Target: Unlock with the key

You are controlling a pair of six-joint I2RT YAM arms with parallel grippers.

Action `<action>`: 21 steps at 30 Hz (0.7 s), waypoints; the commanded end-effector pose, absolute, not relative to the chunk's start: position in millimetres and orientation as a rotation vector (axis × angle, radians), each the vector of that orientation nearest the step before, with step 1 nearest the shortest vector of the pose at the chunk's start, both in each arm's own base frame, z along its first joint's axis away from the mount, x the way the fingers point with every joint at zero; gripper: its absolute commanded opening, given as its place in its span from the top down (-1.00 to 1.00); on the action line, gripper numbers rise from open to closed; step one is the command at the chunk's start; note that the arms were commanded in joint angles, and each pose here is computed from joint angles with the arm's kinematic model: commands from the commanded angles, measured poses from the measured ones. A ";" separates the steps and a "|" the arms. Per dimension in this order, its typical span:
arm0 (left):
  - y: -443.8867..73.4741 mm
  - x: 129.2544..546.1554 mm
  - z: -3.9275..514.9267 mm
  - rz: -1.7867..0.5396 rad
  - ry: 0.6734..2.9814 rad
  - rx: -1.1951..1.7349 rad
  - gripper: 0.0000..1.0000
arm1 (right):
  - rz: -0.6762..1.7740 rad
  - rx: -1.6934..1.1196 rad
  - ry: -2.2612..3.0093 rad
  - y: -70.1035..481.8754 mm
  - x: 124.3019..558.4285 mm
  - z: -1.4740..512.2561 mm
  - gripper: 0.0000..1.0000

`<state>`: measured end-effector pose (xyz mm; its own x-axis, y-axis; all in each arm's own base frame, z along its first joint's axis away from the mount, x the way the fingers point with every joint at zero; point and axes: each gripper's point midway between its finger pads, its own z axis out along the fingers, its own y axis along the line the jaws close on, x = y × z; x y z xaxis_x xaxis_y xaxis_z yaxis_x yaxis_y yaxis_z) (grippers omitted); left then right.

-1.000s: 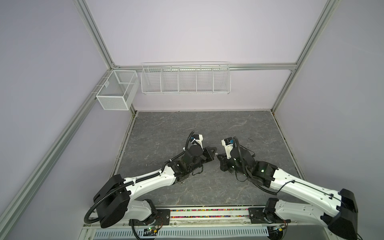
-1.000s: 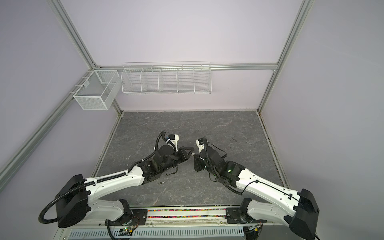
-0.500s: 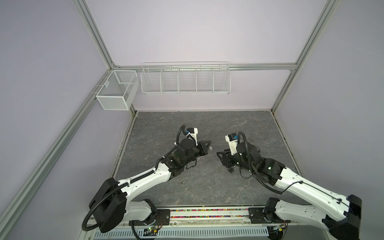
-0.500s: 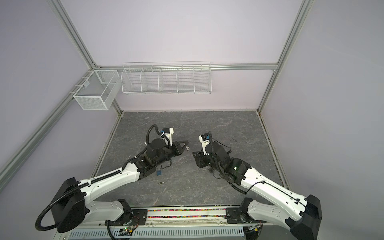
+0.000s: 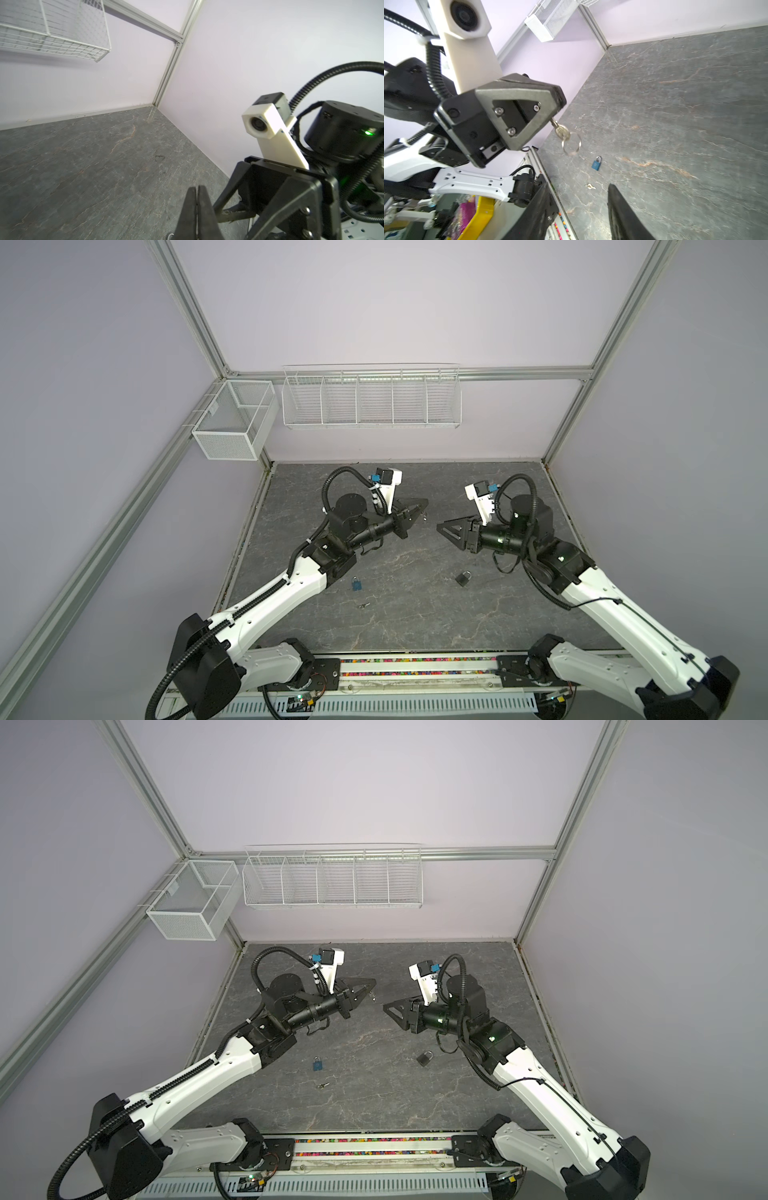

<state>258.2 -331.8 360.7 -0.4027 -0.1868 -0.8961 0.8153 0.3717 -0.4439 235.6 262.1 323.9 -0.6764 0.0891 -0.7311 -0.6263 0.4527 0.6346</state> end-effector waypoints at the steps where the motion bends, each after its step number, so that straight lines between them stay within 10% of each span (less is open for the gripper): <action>1: -337.3 246.6 387.6 -1.253 1.499 0.689 1.00 | 1.393 -0.575 1.805 272.3 225.7 361.3 0.08; 21: -345.2 233.2 409.2 -1.330 1.435 0.774 1.00 | 1.457 -0.667 1.721 284.0 229.5 371.9 0.31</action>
